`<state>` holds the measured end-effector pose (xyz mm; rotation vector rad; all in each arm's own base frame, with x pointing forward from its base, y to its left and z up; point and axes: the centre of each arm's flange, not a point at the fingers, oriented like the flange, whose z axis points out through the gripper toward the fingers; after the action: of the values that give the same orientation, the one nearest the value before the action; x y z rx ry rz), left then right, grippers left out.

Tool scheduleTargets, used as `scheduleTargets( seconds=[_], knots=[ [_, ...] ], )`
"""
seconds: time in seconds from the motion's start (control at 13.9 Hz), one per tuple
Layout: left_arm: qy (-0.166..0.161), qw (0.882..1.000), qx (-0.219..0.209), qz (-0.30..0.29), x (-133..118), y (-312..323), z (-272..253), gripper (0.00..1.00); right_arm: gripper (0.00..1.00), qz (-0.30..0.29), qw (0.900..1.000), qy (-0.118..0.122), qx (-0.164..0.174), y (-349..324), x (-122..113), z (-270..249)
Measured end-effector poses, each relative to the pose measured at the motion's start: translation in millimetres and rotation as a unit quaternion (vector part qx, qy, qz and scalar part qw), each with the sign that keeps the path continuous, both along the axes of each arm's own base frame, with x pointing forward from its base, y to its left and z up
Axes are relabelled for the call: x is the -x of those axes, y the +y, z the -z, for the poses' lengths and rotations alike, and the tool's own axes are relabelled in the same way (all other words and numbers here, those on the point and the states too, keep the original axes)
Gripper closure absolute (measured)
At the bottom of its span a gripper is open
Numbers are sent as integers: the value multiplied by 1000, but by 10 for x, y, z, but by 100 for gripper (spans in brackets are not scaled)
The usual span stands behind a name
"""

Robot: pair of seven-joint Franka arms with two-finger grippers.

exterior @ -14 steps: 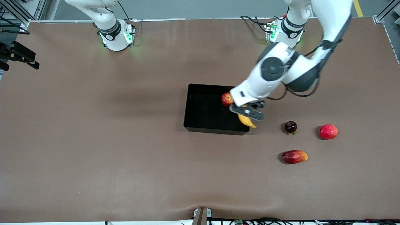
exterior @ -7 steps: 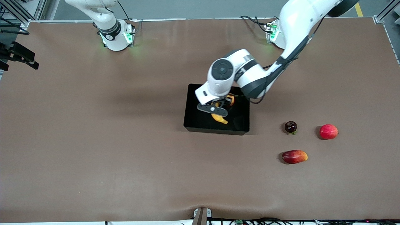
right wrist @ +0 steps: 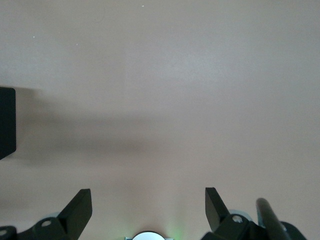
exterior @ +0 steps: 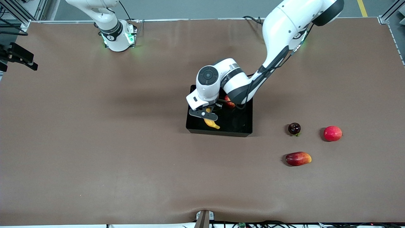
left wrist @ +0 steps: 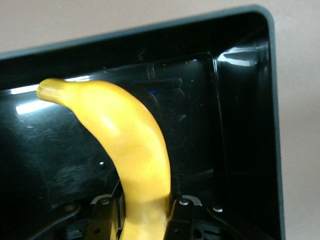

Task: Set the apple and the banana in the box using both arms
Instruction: 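Open the left gripper to release the banana and lift away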

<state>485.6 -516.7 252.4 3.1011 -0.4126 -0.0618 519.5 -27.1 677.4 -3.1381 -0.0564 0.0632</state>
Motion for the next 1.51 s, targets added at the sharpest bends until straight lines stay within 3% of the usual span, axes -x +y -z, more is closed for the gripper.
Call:
scheduleTargets(
  seconds=[0.72,0.86,1.22,1.51],
  knots=[
    [10,1000,5,-22,53,-63,637,64,0,0,1000,0,0,-2,0,1],
    [5,1000,5,-25,0,-43,618,49,0,0,1000,0,0,-2,0,1],
    [-22,999,22,-37,-223,-21,265,0,0,0,1000,0,0,-2,0,1],
    [-63,996,17,-67,-573,304,-626,0,0,0,1000,0,0,-4,-2,4]
  ],
)
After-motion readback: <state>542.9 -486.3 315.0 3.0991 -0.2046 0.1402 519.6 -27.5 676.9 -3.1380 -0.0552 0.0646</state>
